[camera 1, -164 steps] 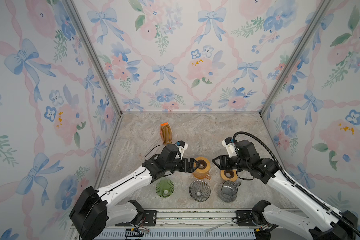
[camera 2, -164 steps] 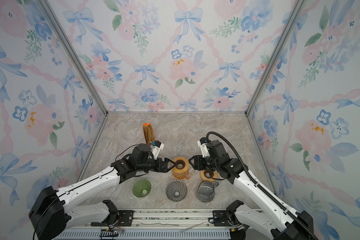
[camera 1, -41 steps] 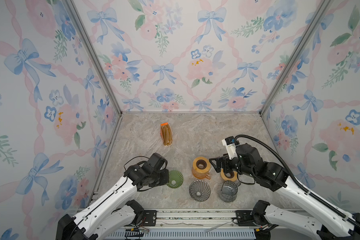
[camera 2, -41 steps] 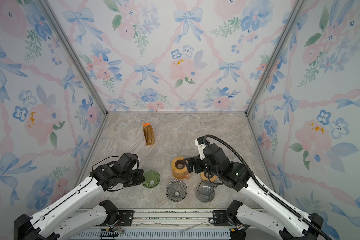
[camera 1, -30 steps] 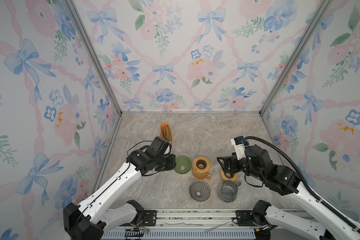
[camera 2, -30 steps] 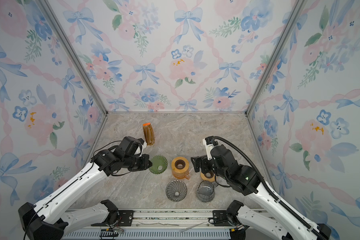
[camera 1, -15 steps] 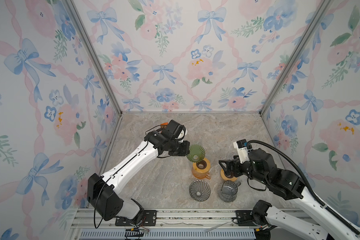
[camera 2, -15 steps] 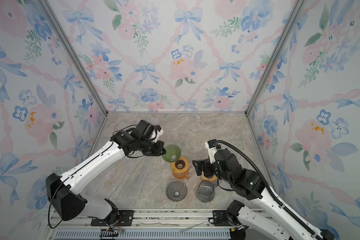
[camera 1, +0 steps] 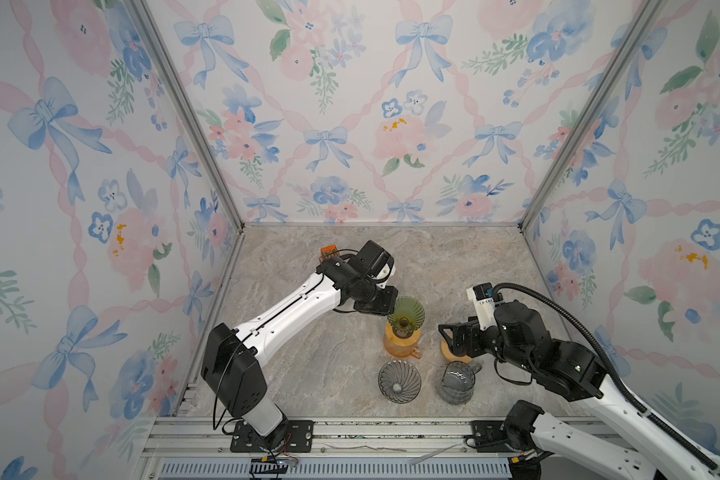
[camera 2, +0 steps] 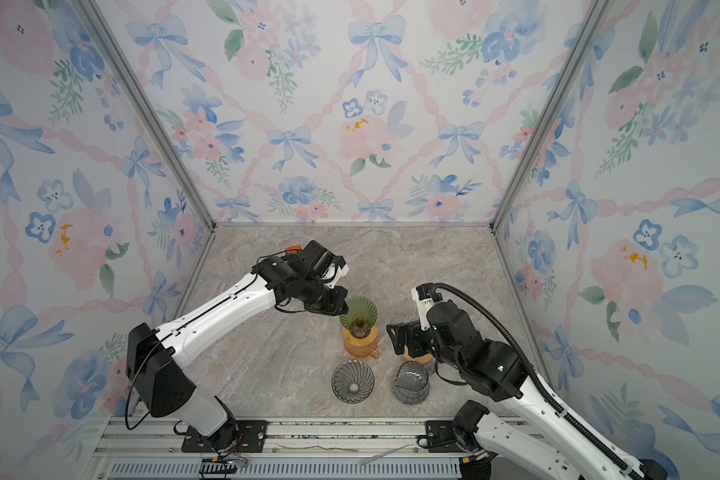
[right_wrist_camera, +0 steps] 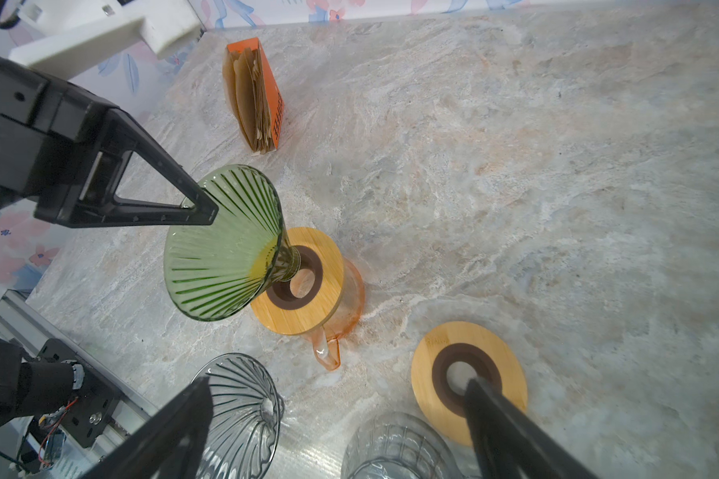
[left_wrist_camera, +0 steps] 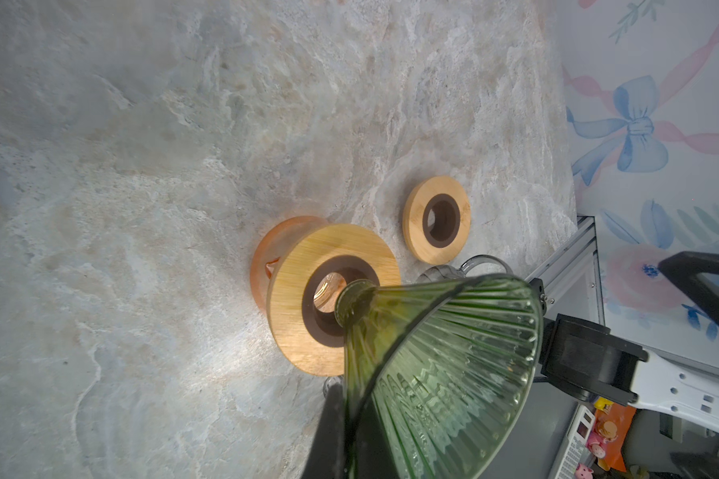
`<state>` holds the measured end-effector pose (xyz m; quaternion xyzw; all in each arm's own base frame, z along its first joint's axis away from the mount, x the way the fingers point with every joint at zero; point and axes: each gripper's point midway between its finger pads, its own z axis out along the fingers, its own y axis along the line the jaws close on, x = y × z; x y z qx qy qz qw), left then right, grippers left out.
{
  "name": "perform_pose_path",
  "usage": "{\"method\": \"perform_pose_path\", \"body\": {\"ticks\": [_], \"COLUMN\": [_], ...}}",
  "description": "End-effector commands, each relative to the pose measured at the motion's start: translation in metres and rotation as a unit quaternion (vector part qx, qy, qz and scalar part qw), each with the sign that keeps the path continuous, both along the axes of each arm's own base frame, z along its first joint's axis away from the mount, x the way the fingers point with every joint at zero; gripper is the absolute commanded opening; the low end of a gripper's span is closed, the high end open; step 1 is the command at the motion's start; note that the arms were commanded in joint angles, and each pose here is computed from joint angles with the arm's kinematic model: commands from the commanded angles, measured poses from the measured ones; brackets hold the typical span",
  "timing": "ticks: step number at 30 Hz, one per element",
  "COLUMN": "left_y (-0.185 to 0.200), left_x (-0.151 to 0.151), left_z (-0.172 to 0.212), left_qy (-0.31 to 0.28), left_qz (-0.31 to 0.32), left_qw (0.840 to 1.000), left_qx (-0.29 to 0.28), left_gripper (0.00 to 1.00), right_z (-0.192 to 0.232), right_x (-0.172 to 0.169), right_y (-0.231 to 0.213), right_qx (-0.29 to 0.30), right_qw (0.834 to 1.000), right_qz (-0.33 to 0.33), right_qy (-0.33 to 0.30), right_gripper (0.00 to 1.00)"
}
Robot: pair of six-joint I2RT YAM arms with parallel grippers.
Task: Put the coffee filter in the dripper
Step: 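Lift the green dripper with the left gripper and carry it over the bamboo ring, then lower the green dripper into the bamboo ring with the left gripper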
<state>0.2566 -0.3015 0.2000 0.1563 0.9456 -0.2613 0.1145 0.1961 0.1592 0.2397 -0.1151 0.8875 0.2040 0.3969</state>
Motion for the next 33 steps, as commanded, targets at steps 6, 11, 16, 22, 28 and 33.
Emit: {"method": "perform_pose_path", "body": {"ticks": [6, 11, 16, 22, 28, 33], "left_y": [-0.004, -0.009, -0.013, -0.013, -0.011, -0.01], "left_x": [-0.005, -0.004, -0.001, -0.001, -0.003, -0.003], "left_z": [-0.003, -0.006, -0.01, -0.014, -0.022, -0.029], "left_qy": [0.004, 0.006, 0.006, 0.007, 0.015, 0.022], "left_qz": [-0.023, -0.032, -0.038, -0.042, -0.044, -0.044], "left_qw": [1.0, 0.999, 0.999, 0.999, 0.999, 0.998], "left_qx": [0.008, 0.008, 0.012, 0.017, 0.024, 0.03], "left_gripper": [0.04, 0.04, 0.04, 0.04, 0.04, 0.04], "right_z": [-0.012, -0.011, -0.008, -0.005, -0.008, -0.009], "right_x": [-0.002, -0.001, -0.001, 0.0, 0.002, 0.002], "right_y": [-0.004, -0.002, -0.001, -0.001, 0.001, 0.002], "right_qx": [-0.004, -0.001, 0.003, 0.006, 0.003, 0.006], "right_qw": [1.0, 1.0, 1.0, 1.0, 0.999, 0.999], "right_qz": [-0.013, -0.012, -0.014, -0.017, -0.018, -0.018], "right_qy": [0.021, 0.025, 0.026, 0.025, 0.028, 0.032], "right_gripper": [0.96, 0.96, 0.96, 0.96, 0.96, 0.96]}}
